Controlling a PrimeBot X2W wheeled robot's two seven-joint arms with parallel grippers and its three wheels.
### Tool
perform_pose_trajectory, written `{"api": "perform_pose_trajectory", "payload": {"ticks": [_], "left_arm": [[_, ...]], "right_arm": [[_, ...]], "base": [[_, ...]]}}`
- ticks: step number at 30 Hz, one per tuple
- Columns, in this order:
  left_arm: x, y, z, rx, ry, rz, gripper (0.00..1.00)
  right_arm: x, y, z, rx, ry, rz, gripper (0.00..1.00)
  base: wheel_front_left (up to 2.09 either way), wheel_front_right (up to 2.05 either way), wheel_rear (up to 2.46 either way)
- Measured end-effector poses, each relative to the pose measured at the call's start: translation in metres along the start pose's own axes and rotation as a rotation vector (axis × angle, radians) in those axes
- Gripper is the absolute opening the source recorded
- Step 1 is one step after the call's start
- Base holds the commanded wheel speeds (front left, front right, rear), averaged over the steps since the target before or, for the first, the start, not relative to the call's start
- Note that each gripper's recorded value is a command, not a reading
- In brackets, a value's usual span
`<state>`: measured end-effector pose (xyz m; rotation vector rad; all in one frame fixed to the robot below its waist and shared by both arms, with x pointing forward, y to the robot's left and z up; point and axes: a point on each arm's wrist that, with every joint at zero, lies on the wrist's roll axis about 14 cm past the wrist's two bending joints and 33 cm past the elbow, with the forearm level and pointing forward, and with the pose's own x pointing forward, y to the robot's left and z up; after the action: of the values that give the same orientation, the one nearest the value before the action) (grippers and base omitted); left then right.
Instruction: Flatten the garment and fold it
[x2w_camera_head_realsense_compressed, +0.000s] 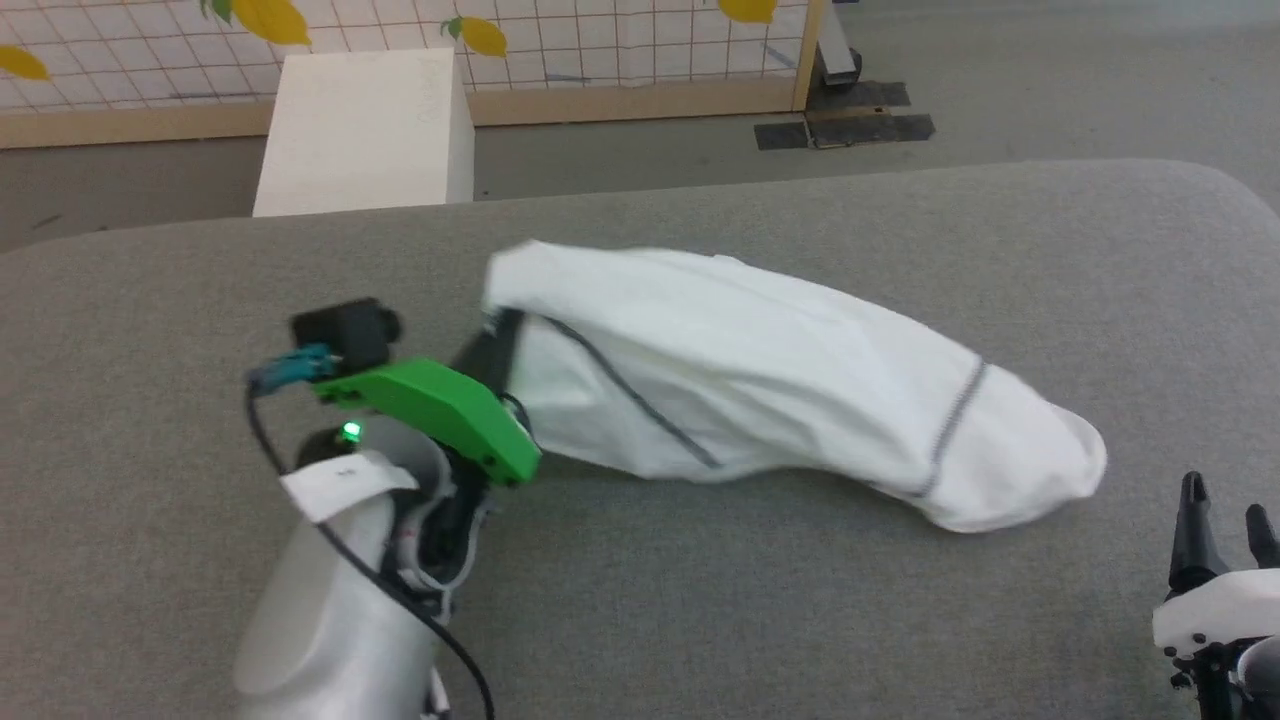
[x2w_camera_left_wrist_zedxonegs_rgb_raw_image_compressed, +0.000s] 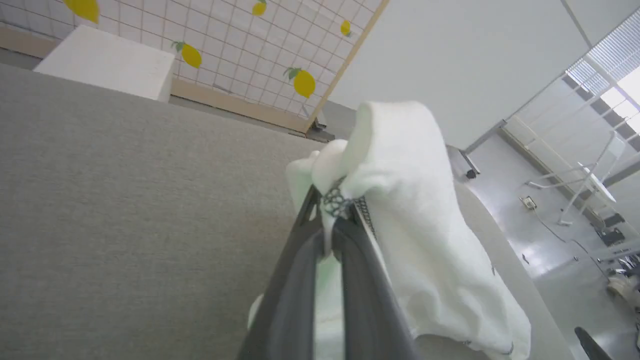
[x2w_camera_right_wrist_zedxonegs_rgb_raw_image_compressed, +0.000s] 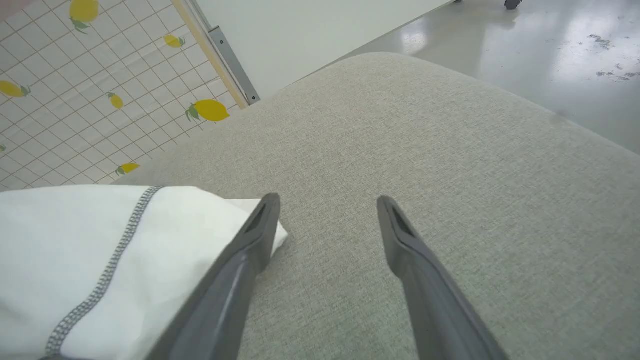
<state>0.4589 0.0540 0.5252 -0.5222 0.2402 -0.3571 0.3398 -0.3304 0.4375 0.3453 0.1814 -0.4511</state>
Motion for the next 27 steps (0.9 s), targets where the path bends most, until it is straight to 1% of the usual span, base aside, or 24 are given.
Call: {"api": "perform_pose_trajectory", "payload": {"ticks": [1, 3, 5, 6, 8, 9, 10, 11, 13, 14, 16, 18, 19, 20, 21, 23, 24, 27], "left_arm": [[-0.004, 0.012, 0.022, 0.015, -0.072, 0.039, 0.0], [-0.015, 0.036, 0.051, 0.052, -0.158, 0.121, 0.0], [-0.029, 0.065, 0.068, 0.109, -0.194, 0.228, 0.0], [-0.039, 0.082, 0.074, 0.117, -0.204, 0.291, 0.0], [-0.057, 0.111, 0.063, 0.111, -0.154, 0.404, 0.0], [-0.066, 0.124, 0.044, 0.08, -0.09, 0.451, 0.0], [-0.076, 0.136, 0.021, 0.033, -0.013, 0.492, 0.26], [-0.086, 0.145, -0.005, -0.001, 0.071, 0.526, 1.0], [-0.099, 0.15, -0.04, -0.069, 0.166, 0.557, 1.0], [-0.103, 0.15, -0.048, -0.085, 0.183, 0.563, 1.0], [-0.102, 0.146, -0.039, -0.136, 0.115, 0.542, 1.0], [-0.102, 0.142, -0.011, -0.114, -0.022, 0.506, 1.0], [-0.104, 0.142, 0.006, -0.089, -0.102, 0.499, 1.0], [-0.108, 0.143, 0.028, -0.041, -0.202, 0.491, 1.0], [-0.115, 0.143, 0.049, 0.035, -0.295, 0.49, 1.0], [-0.131, 0.144, 0.079, 0.143, -0.44, 0.5, 1.0], [-0.138, 0.143, 0.086, 0.195, -0.49, 0.505, 1.0], [-0.152, 0.144, 0.078, 0.276, -0.494, 0.525, 1.0]], "right_arm": [[0.001, 0.005, -0.001, -0.001, 0.004, 0.013, 1.0], [0.003, 0.013, -0.003, -0.004, 0.01, 0.037, 1.0], [0.004, 0.023, -0.005, -0.007, 0.015, 0.061, 1.0], [0.005, 0.027, -0.006, -0.009, 0.019, 0.074, 1.0], [0.006, 0.036, -0.008, -0.012, 0.026, 0.097, 1.0], [0.007, 0.04, -0.01, -0.014, 0.032, 0.108, 1.0], [0.007, 0.044, -0.012, -0.015, 0.038, 0.119, 1.0], [0.008, 0.048, -0.014, -0.016, 0.044, 0.129, 1.0], [0.008, 0.053, -0.018, -0.019, 0.054, 0.143, 1.0], [0.008, 0.056, -0.019, -0.02, 0.055, 0.15, 1.0], [0.009, 0.06, -0.019, -0.021, 0.055, 0.16, 1.0], [0.009, 0.064, -0.019, -0.022, 0.053, 0.172, 1.0], [0.01, 0.066, -0.019, -0.024, 0.053, 0.177, 1.0], [0.01, 0.07, -0.019, -0.027, 0.053, 0.186, 1.0], [0.01, 0.075, -0.02, -0.03, 0.056, 0.199, 1.0], [0.01, 0.085, -0.021, -0.043, 0.064, 0.23, 1.0], [0.01, 0.093, -0.022, -0.056, 0.073, 0.252, 1.0], [0.005, 0.121, -0.036, -0.097, 0.139, 0.336, 1.0]], "base": [[0.0, 0.0, 0.0], [0.0, 0.0, 0.0], [0.0, 0.0, 0.0], [0.0, 0.0, 0.0], [0.0, 0.0, 0.0], [0.0, 0.0, 0.0], [0.0, 0.0, 0.0], [0.0, 0.0, 0.0], [0.0, 0.0, 0.0], [0.0, 0.0, 0.0], [0.0, 0.0, 0.0], [0.0, 0.0, 0.0], [0.0, 0.0, 0.0], [0.0, 0.0, 0.0], [0.0, 0.0, 0.0], [0.0, 0.0, 0.0], [0.0, 0.0, 0.0], [0.0, 0.0, 0.0]]}}
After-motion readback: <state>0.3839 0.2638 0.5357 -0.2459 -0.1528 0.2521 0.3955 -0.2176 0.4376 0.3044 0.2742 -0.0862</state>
